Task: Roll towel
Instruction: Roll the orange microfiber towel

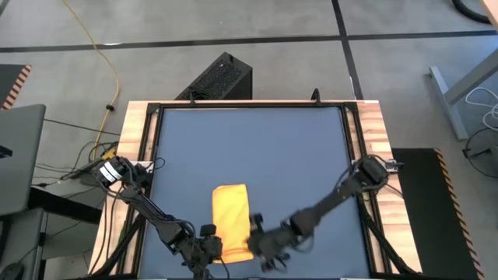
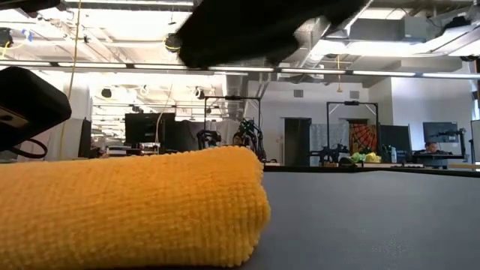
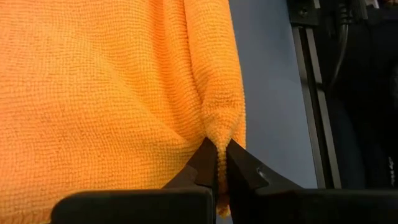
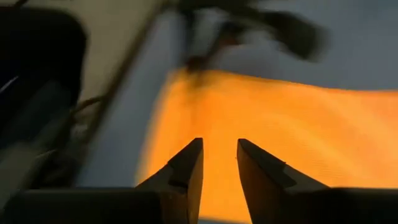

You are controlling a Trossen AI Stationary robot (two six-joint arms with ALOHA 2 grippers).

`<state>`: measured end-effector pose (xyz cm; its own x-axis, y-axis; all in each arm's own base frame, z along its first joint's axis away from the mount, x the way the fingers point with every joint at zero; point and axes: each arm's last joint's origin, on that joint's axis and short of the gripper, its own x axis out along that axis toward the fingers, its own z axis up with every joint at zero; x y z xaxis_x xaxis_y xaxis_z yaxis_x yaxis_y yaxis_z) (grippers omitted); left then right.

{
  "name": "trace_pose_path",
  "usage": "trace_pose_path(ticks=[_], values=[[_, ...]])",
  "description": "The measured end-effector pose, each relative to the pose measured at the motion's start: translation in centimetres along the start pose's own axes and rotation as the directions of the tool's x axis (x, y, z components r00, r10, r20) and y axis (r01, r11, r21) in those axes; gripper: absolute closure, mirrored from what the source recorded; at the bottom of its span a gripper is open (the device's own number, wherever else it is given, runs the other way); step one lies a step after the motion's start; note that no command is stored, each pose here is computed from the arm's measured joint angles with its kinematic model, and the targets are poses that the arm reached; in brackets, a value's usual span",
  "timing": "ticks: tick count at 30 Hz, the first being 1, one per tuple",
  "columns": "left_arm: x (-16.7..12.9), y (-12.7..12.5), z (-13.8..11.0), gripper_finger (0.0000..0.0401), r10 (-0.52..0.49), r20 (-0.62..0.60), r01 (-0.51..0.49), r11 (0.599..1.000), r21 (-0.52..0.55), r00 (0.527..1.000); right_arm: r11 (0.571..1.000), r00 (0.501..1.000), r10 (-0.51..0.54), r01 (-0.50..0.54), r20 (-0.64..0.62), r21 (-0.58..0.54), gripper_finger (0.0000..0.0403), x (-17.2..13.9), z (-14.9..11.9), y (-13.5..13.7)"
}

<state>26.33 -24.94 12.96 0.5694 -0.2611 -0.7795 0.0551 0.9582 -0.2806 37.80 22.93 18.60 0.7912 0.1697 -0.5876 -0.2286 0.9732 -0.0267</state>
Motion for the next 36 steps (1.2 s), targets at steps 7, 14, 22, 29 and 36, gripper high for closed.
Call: trace_pose_path(ticks=[7,14,22,29,36], values=[[0.2,0.5,0.5,0.0401,-0.012,-0.017,0.012,1.000,-0.027,1.000,0.953,0.994,-0.104,0.112,0.046,-0.281,0.0246,0.6,-3.0,5.5],[0.2,0.6,0.4,0.0401,-0.008,-0.020,0.007,0.999,-0.051,1.000,0.941,0.996,-0.062,0.081,0.067,-0.330,0.0215,2.3,-4.3,6.3],[0.2,0.6,0.4,0.0401,-0.008,-0.021,0.007,0.998,-0.060,1.000,0.952,0.999,-0.012,0.027,0.051,-0.305,0.0210,2.6,-4.2,5.9],[0.2,0.6,0.4,0.0394,-0.007,-0.021,0.006,0.998,-0.065,1.000,0.965,1.000,-0.001,0.008,0.027,-0.262,0.0235,3.8,-4.9,5.1],[0.1,0.6,0.2,0.0336,-0.025,-0.058,0.024,0.999,-0.031,0.998,0.990,0.999,-0.023,0.019,-0.025,-0.138,0.0303,4.2,-5.1,3.9]])
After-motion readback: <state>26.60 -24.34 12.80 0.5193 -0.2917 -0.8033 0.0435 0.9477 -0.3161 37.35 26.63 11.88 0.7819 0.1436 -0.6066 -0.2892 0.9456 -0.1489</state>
